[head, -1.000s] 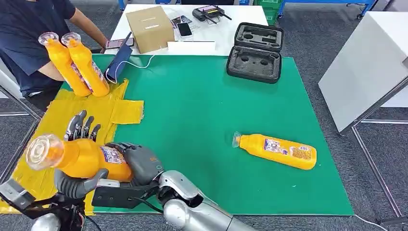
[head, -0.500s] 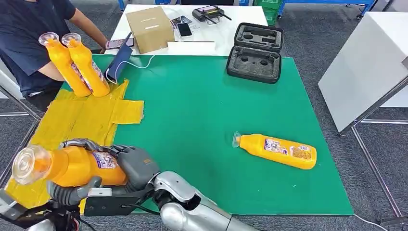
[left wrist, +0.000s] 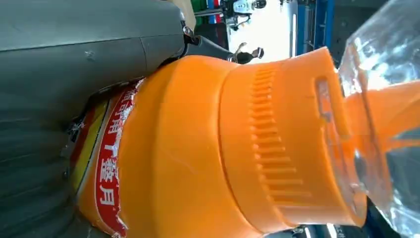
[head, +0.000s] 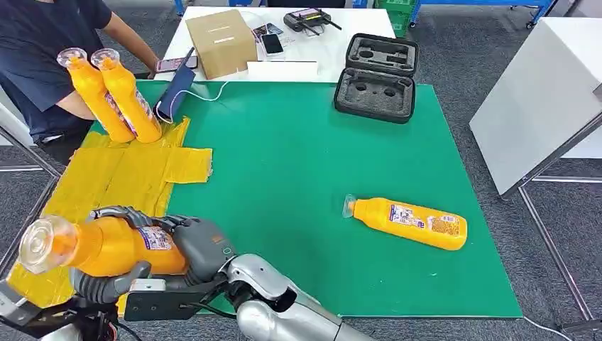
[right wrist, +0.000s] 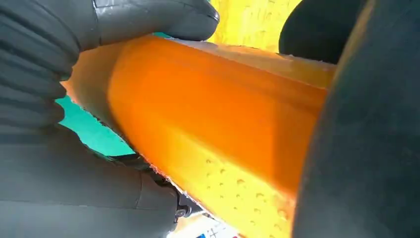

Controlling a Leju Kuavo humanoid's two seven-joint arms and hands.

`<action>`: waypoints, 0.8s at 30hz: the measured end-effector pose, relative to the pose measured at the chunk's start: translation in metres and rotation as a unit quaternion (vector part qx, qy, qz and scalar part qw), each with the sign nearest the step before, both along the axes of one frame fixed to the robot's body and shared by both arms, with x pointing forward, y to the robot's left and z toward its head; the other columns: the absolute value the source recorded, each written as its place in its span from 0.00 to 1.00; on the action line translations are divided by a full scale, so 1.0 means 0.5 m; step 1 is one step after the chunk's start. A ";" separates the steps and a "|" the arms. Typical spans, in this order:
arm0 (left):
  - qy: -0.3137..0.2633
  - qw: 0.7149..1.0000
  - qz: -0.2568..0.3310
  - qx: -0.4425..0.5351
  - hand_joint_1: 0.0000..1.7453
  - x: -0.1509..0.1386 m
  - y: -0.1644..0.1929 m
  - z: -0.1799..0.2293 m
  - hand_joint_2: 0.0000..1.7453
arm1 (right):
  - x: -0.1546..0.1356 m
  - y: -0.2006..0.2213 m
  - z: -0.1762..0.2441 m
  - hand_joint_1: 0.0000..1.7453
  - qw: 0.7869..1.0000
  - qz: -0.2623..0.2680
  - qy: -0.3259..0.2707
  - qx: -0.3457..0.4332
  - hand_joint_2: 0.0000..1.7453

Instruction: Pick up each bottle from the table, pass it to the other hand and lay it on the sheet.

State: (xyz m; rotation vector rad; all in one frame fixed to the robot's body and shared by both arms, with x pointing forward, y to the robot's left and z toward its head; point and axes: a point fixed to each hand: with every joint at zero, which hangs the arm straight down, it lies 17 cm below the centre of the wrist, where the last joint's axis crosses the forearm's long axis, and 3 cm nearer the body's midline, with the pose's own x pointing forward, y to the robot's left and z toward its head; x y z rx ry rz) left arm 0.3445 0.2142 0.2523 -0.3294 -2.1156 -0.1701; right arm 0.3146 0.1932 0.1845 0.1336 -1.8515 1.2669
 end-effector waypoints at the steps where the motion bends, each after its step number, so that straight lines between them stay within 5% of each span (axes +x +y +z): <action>1: -0.004 1.000 0.009 0.011 1.00 0.002 0.001 -0.001 1.00 | 0.001 -0.002 -0.001 0.00 1.000 -0.002 0.001 0.001 1.00; 3: -0.009 0.998 0.033 0.049 1.00 0.010 0.002 -0.008 1.00 | 0.010 -0.011 -0.003 0.00 1.000 -0.013 0.002 0.005 1.00; 4: -0.012 0.996 0.049 0.069 1.00 0.014 0.005 -0.012 1.00 | 0.014 -0.015 -0.002 0.00 1.000 -0.020 0.004 0.009 0.00; 9: -0.048 0.971 0.146 0.182 1.00 0.037 0.043 -0.019 1.00 | 0.042 -0.062 0.007 0.00 0.998 -0.056 0.015 0.039 0.00; 17: -0.070 0.947 0.200 0.240 1.00 0.046 0.074 -0.019 1.00 | 0.058 -0.102 0.020 0.00 0.995 -0.081 0.017 0.061 0.00; 21: -0.118 0.873 0.309 0.358 1.00 0.047 0.115 -0.020 1.00 | 0.069 -0.146 0.029 0.00 0.992 -0.105 0.013 0.075 0.00; 24: -0.159 0.761 0.401 0.484 1.00 0.035 0.142 -0.038 1.00 | 0.071 -0.188 0.033 0.00 0.989 -0.124 0.007 0.085 0.00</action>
